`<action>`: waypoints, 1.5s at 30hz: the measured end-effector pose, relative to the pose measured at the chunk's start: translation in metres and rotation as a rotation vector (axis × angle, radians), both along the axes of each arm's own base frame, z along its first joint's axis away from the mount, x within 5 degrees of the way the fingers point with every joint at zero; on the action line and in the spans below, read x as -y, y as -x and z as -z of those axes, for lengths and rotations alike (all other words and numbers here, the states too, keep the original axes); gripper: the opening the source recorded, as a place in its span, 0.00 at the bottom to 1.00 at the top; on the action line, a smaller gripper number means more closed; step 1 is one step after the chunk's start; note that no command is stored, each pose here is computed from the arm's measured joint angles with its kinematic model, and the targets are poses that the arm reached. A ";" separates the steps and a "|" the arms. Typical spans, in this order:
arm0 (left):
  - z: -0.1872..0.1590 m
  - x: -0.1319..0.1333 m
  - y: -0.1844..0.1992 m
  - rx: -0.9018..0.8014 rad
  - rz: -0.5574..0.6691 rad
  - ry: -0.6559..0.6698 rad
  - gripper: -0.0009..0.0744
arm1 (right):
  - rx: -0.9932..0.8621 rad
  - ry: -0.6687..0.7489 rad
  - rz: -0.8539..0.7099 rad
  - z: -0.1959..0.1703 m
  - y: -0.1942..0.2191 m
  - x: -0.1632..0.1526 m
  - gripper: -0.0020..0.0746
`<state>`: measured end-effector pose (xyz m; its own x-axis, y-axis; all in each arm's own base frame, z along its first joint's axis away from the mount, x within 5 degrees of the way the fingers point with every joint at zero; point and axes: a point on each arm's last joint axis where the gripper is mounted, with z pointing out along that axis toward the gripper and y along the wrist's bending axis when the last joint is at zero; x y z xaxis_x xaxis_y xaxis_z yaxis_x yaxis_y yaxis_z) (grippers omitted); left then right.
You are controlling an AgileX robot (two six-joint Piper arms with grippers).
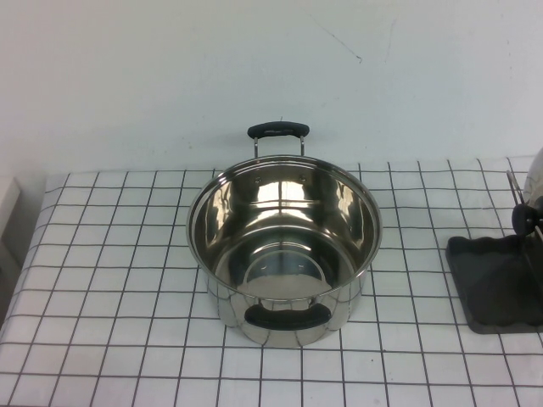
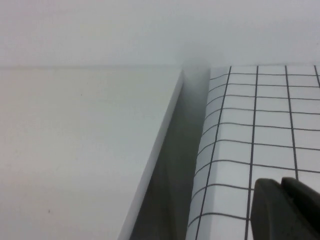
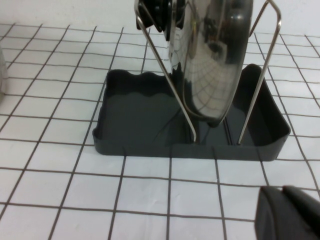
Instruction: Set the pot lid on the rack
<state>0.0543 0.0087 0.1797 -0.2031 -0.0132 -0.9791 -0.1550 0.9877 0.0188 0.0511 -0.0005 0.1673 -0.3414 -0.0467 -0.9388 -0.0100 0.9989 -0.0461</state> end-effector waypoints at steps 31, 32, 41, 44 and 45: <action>0.006 0.012 0.001 -0.068 0.193 0.023 0.01 | 0.000 0.000 0.000 0.000 0.000 0.000 0.02; 0.006 0.012 0.001 -0.068 0.193 0.023 0.01 | 0.000 0.000 0.000 0.000 0.000 0.000 0.02; 0.006 0.012 0.001 -0.068 0.193 0.024 0.01 | 0.000 0.000 0.000 0.000 0.000 0.000 0.02; 0.006 0.012 0.001 -0.068 0.193 0.024 0.01 | 0.000 0.000 0.000 0.000 0.000 0.000 0.02; 0.006 0.012 0.001 -0.068 0.193 0.024 0.01 | 0.000 0.000 0.000 0.000 0.000 0.000 0.02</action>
